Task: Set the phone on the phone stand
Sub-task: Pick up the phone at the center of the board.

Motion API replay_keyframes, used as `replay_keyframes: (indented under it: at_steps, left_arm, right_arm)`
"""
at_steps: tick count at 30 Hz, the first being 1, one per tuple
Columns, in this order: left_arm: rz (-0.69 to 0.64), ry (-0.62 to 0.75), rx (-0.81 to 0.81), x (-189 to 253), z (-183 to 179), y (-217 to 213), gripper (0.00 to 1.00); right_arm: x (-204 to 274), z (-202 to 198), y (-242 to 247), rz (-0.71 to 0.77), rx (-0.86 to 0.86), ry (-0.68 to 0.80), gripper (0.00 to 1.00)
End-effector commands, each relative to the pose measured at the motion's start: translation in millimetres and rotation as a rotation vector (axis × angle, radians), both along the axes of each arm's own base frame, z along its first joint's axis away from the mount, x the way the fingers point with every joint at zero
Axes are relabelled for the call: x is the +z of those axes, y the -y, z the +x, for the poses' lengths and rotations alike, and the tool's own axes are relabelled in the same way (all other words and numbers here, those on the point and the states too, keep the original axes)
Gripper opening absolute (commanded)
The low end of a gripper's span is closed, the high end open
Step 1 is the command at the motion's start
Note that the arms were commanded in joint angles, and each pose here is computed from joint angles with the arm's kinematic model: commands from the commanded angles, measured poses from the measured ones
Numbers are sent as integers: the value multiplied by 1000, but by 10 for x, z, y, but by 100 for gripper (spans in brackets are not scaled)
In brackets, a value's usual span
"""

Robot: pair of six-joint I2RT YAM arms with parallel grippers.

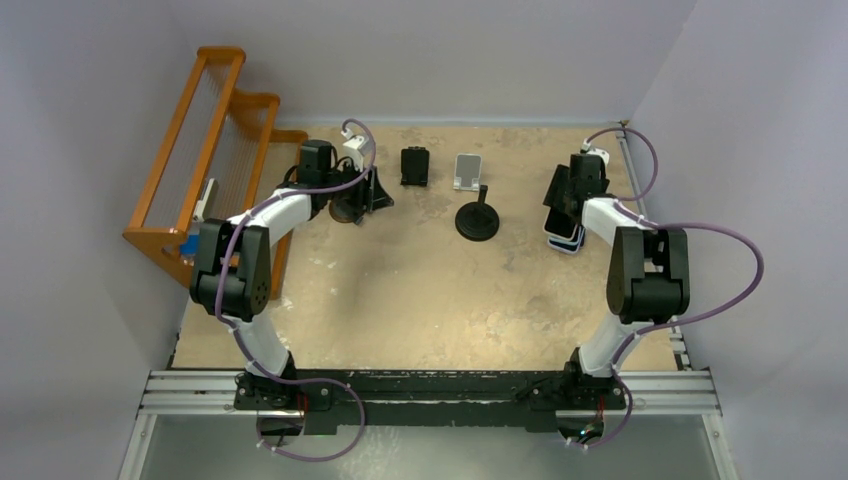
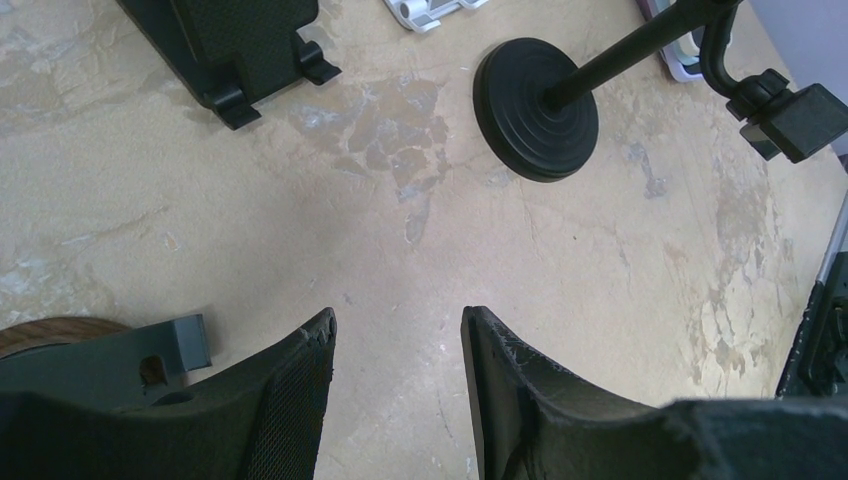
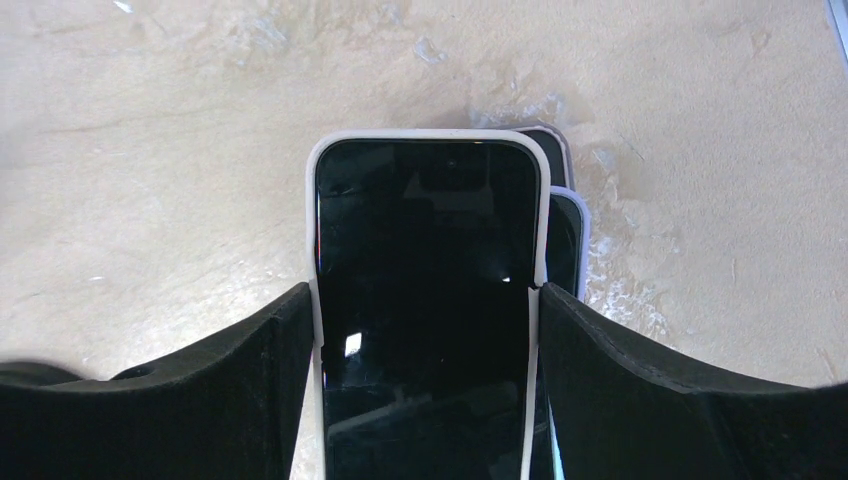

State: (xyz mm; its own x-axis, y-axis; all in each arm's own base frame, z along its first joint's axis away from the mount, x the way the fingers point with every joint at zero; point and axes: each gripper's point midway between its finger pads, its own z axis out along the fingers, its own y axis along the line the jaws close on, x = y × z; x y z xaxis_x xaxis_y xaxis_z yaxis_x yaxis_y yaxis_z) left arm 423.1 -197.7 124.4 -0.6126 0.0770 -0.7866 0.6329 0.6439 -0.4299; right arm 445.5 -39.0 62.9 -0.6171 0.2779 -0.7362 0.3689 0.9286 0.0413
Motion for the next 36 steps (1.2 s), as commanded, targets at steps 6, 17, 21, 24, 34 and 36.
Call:
replay_keyframes:
  at_steps: [6, 17, 21, 24, 34, 36]
  left_arm:
    - [-42, 89, -70, 341, 33, 269, 48]
    - [-83, 98, -135, 435, -66, 557, 48]
    - [-107, 127, -148, 559, -113, 634, 48]
    - [-133, 160, -140, 699, -152, 640, 48]
    - [-261, 257, -140, 1190, -335, 667, 48]
    - [-267, 269, -106, 1276, -277, 651, 48]
  right_arm:
    - [733, 233, -298, 11, 80, 212, 53]
    - [1057, 301, -639, 3, 169, 301, 52]
    - [1404, 372, -819, -13, 201, 347, 52]
    - [1675, 360, -946, -17, 221, 392, 52]
    - [2338, 101, -1527, 33, 312, 521, 52]
    - [2418, 41, -1703, 46, 340, 537, 52]
